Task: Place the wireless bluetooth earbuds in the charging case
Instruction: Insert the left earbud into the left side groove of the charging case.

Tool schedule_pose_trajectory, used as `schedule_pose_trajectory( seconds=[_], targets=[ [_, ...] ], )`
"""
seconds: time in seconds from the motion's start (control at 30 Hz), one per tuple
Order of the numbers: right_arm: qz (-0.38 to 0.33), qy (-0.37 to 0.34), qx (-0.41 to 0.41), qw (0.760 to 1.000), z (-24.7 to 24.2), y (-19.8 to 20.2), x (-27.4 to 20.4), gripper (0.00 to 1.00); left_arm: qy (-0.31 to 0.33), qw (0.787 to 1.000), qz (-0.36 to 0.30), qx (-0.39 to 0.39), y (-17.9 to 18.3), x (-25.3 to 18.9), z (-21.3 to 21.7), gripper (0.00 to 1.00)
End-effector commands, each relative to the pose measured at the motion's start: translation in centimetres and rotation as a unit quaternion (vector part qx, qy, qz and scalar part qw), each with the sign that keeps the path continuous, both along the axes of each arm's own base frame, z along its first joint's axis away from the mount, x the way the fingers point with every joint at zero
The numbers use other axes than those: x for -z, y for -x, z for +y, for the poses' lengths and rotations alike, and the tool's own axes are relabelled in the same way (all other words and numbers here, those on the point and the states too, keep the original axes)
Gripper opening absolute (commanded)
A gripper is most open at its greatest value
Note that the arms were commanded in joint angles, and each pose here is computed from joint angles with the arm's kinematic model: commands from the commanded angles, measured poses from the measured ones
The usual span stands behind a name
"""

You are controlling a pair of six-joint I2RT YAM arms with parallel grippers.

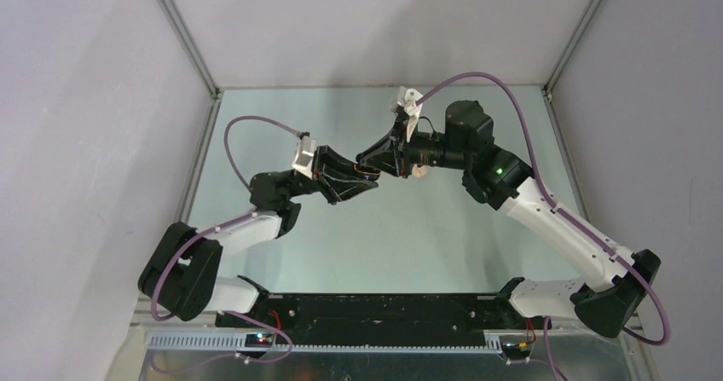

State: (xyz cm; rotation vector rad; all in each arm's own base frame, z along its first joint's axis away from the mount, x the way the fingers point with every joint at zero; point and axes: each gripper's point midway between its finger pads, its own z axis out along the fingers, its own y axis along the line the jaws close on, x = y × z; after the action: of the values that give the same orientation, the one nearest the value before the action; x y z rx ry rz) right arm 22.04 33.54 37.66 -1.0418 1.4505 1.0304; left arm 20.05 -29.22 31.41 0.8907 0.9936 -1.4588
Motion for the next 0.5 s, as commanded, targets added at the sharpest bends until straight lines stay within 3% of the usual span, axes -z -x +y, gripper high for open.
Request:
schedule_pose_trajectory(
  seconds=[0.0, 0.47],
  targets=[
    [0.027, -0.015, -0.016, 0.999, 0.09, 1.05, -0.55, 0.2, 0.021, 0.997, -0.076, -0.011, 0.91, -1.88, 0.93, 0.22],
    [0.001, 0.004, -0.028, 1.0, 0.76, 1.59, 0.24, 0.2, 0.014, 0.995, -0.102, -0.014, 1.2, -1.55, 1.25, 0.27]
  ],
)
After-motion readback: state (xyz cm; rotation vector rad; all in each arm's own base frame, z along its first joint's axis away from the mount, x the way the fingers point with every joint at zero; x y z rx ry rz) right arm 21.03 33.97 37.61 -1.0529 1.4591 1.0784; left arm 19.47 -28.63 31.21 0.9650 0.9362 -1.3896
